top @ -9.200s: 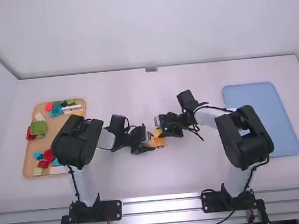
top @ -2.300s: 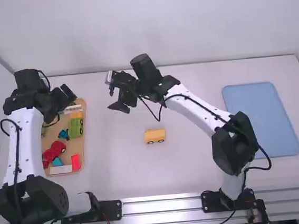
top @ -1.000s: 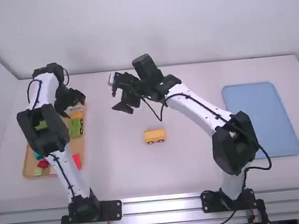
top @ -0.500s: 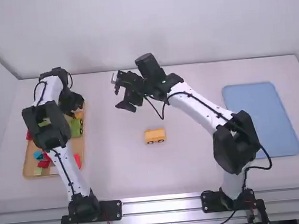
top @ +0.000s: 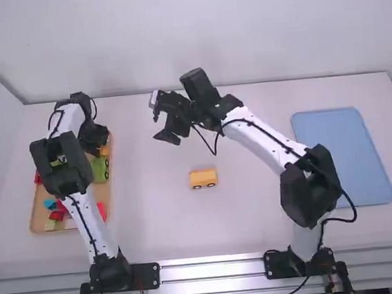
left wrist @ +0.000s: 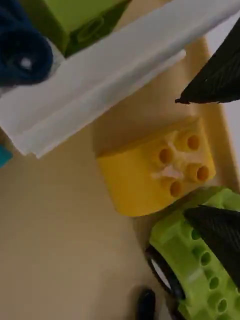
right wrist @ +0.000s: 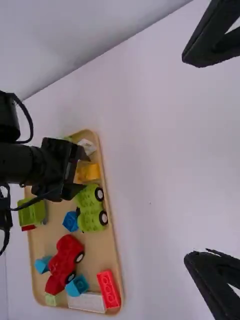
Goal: Assemble lego blocks to make yellow taxi
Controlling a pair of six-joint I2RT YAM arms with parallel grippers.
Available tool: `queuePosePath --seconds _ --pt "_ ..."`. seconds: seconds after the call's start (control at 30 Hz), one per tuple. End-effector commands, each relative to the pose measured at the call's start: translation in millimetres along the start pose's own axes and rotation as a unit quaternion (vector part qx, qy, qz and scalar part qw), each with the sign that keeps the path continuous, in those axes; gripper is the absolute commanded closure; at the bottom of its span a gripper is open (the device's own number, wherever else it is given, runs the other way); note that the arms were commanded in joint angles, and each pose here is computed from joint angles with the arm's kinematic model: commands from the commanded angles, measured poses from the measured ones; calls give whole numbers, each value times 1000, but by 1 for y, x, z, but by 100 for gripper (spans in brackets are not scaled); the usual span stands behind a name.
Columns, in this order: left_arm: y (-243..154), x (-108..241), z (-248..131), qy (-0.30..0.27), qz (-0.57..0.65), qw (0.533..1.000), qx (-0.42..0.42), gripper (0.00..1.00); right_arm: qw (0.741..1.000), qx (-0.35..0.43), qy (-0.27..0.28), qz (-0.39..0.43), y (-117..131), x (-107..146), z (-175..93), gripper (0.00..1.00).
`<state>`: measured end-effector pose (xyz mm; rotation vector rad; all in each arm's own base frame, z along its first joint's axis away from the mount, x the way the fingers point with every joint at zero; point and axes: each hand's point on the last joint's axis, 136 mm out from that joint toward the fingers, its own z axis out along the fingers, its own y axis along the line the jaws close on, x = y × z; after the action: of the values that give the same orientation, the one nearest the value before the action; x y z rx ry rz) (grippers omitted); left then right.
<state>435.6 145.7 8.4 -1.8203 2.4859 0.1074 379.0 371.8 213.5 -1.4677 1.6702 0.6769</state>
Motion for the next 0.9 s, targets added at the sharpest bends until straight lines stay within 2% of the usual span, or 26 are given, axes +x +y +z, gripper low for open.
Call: queuePosePath --seconds 0.0,0.33,0.47,0.5,0.57,0.73,0.87 --pt "10 -2 10 -8 -29 999 -23 47 1000 2 -6 0 -5 -4 1 2" --pt "13 6 21 1 -41 999 -26 50 1000 1 -6 -4 -4 -4 2 2" --pt "13 6 21 -1 -49 998 -27 57 1000 0 -6 -7 -4 -5 2 2" --pt "14 7 21 -1 -59 998 -30 65 1000 2 -6 -7 -5 -4 2 2" --pt "14 7 21 -4 -61 998 -31 71 1000 3 -7 -7 -6 -4 1 2" --pt "13 5 21 -5 -61 998 -29 71 1000 3 -6 -6 -6 -4 1 2" --pt "24 0 5 -1 -70 997 -38 70 1000 5 -6 -3 -9 -2 -1 2"
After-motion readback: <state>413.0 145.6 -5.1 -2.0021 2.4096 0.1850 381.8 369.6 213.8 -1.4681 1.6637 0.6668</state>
